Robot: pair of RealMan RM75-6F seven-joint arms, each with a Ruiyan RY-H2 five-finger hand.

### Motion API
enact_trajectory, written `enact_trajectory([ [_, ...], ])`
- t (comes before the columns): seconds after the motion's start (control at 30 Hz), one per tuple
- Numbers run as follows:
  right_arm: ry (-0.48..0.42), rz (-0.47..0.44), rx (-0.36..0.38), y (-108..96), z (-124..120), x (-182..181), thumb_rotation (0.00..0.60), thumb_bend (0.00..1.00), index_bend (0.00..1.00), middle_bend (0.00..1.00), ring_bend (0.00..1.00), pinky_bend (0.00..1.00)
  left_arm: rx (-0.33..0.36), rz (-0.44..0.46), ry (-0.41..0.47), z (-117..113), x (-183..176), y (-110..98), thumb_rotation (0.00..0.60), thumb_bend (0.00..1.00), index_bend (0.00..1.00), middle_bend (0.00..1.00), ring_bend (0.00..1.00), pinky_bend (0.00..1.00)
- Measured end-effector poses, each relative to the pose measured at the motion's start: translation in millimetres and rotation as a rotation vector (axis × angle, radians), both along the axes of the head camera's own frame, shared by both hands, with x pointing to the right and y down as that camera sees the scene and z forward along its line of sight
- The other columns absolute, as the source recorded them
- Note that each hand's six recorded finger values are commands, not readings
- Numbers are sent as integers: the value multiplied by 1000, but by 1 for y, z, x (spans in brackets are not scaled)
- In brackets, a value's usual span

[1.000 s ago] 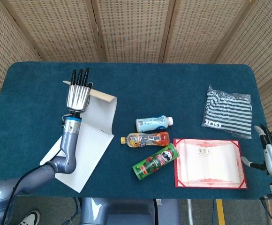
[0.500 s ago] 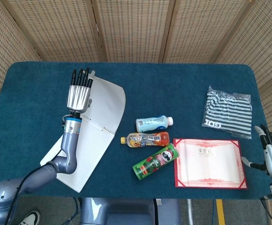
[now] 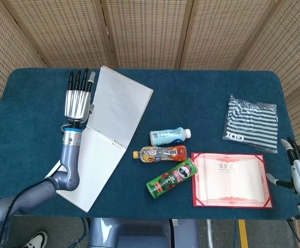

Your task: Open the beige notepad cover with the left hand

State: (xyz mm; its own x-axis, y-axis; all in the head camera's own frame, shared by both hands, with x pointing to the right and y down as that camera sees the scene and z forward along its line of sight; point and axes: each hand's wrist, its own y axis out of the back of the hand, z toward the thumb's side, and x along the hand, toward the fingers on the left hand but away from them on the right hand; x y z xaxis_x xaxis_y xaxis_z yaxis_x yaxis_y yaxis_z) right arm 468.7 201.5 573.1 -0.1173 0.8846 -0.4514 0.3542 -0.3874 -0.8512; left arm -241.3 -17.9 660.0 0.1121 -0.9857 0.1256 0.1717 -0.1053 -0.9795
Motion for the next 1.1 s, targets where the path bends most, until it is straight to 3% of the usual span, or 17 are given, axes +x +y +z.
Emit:
enact_trajectory([
  [0.37, 0, 2, -1, 0, -1, 1, 600, 207, 27, 0, 0, 0, -3, 17, 22, -6, 2, 1, 600, 201, 0, 0, 0, 0],
  [0.6, 1, -2, -2, 0, -2, 0, 600, 207, 26, 0, 0, 0, -14, 34, 70, -11, -4, 17, 600, 201, 0, 0, 0, 0],
  [0.9, 15, -27, -7, 2, -4, -5, 600, 207, 27, 0, 0, 0, -97, 53, 107, -25, -40, 71, 600, 201, 0, 0, 0, 0],
  [1.1, 25, -52, -17, 5, -5, -9, 600, 205, 27, 0, 0, 0, -236, 5, 126, -36, -81, 134, 600, 201, 0, 0, 0, 0],
])
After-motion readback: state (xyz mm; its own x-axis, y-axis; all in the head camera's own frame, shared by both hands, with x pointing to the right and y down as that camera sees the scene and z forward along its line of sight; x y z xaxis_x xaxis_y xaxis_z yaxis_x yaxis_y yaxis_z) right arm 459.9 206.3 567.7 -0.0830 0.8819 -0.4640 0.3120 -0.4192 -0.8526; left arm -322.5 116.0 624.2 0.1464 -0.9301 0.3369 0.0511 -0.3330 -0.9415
